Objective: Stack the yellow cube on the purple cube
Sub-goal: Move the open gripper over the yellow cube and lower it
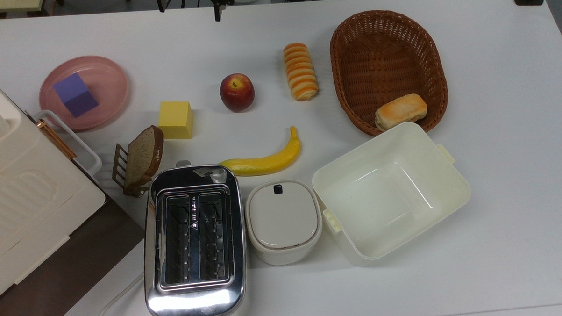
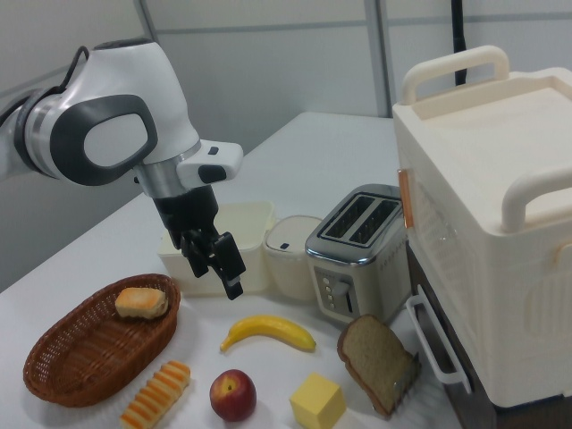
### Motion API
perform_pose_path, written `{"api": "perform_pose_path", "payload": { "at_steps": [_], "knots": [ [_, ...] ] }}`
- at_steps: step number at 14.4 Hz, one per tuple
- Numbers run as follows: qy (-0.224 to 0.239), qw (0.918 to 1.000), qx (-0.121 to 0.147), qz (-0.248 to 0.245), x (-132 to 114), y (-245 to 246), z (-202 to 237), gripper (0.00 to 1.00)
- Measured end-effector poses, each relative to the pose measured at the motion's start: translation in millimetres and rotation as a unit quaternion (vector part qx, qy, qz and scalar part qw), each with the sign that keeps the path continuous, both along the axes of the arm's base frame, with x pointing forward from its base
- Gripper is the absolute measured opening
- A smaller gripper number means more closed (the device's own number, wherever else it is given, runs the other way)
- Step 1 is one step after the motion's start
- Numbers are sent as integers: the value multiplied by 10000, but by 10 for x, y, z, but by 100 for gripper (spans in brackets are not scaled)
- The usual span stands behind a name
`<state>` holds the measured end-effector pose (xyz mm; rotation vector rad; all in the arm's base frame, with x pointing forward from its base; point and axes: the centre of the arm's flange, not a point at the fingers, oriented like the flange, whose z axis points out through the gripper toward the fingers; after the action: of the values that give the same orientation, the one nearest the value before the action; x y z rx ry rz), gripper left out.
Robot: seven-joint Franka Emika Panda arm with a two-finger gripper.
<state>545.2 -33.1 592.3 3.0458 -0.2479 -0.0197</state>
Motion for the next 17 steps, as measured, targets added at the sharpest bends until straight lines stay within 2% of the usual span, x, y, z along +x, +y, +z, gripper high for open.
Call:
{"api": "perform_pose_path", "payload": {
  "at_steps": [12,17],
  "knots": [
    [9,9999,-16,-158,-18,-208,-3,100],
    [-122,9994,-46,-320,50,-420,-273,100]
  ]
}}
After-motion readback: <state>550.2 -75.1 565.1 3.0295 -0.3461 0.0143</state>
